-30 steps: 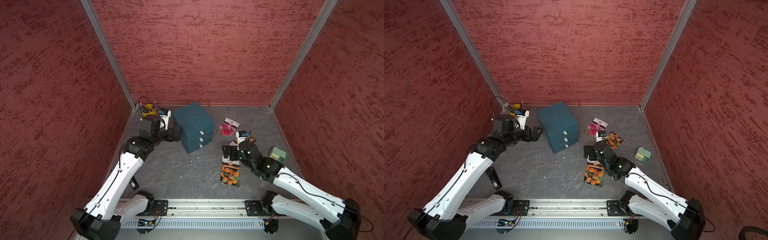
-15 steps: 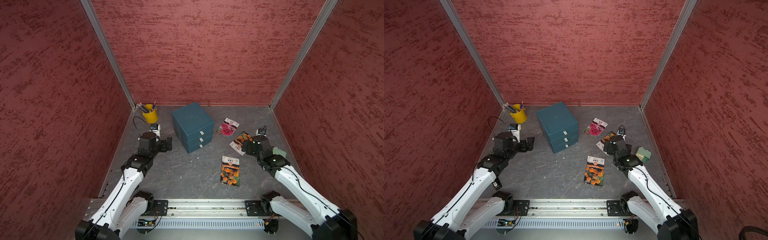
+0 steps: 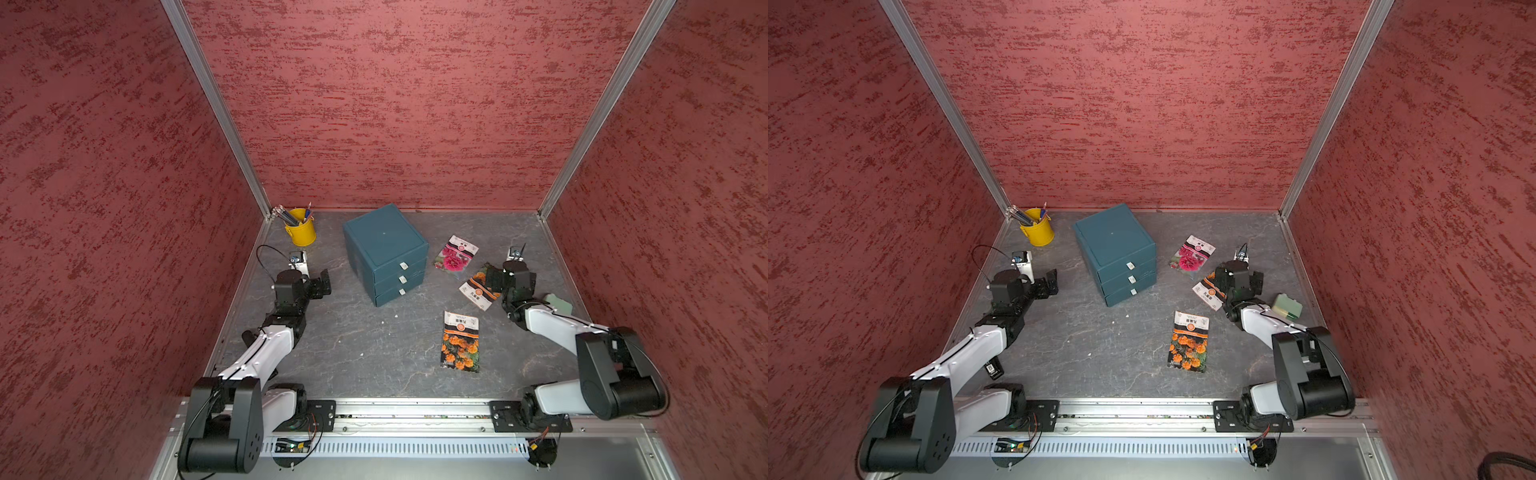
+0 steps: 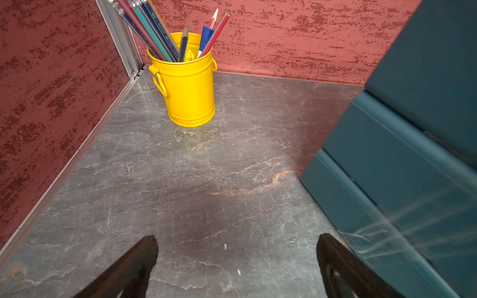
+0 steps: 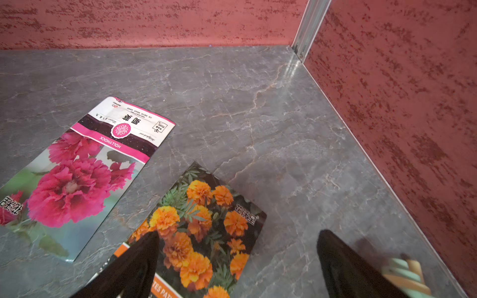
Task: Take the seed bags out of the drawer
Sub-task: Reset both arms
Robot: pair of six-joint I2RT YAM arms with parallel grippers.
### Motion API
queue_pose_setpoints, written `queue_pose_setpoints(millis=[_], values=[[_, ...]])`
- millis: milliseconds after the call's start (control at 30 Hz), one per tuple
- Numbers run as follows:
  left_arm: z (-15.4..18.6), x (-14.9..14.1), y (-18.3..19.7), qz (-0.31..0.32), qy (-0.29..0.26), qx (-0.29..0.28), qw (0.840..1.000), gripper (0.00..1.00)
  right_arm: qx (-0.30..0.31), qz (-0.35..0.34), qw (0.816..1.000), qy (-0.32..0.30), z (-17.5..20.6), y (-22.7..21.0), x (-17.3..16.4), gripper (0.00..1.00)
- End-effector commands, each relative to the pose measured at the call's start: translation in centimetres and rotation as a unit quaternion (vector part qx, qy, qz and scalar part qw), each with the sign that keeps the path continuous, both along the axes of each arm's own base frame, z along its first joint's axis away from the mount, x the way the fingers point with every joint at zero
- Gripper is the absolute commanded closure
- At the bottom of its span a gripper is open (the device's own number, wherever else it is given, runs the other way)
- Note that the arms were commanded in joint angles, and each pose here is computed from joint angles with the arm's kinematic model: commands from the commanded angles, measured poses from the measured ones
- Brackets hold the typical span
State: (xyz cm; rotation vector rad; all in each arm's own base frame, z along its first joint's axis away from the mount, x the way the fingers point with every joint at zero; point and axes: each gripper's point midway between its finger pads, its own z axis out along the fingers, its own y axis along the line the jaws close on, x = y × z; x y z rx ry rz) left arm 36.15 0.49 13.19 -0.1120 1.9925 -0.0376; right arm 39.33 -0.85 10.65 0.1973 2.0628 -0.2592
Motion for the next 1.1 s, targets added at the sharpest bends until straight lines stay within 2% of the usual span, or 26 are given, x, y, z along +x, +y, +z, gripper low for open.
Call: queue_pose_setpoints(millis=[0, 67, 200, 500, 533, 1067], values=[[2.5, 1.8, -0.4, -0.022, -0.081, -0.003, 0.996, 0.00, -0.011, 0.020, 0.998, -0.067, 2.3, 0.3, 2.1, 0.01], [1.9, 2.3, -0.1, -0.018, -0.087, -0.003, 0.996, 0.00, -0.018, 0.030, 0.995, -0.094, 2.8, 0.3, 2.4, 0.01], [0.8, 3.1, 0.2, -0.023, -0.090, -0.003, 0.996, 0.00, 0.005, 0.041, 0.995, -0.094, 1.8, 0.0, 2.4, 0.01], [-1.5, 3.6, 0.0, -0.020, -0.100, 0.003, 0.995, 0.00, 0.025, 0.071, 0.985, -0.157, 1.5, 0.1, 0.7, 0.01], [-1.4, 3.6, 0.0, -0.018, -0.101, 0.003, 0.995, 0.00, 0.031, 0.070, 0.987, -0.142, 1.2, 0.2, 0.5, 0.01], [-1.6, 3.8, 1.4, 0.036, -0.093, 0.015, 0.995, 0.00, 0.028, 0.052, 0.988, -0.144, 1.2, -0.4, 0.8, 0.01]])
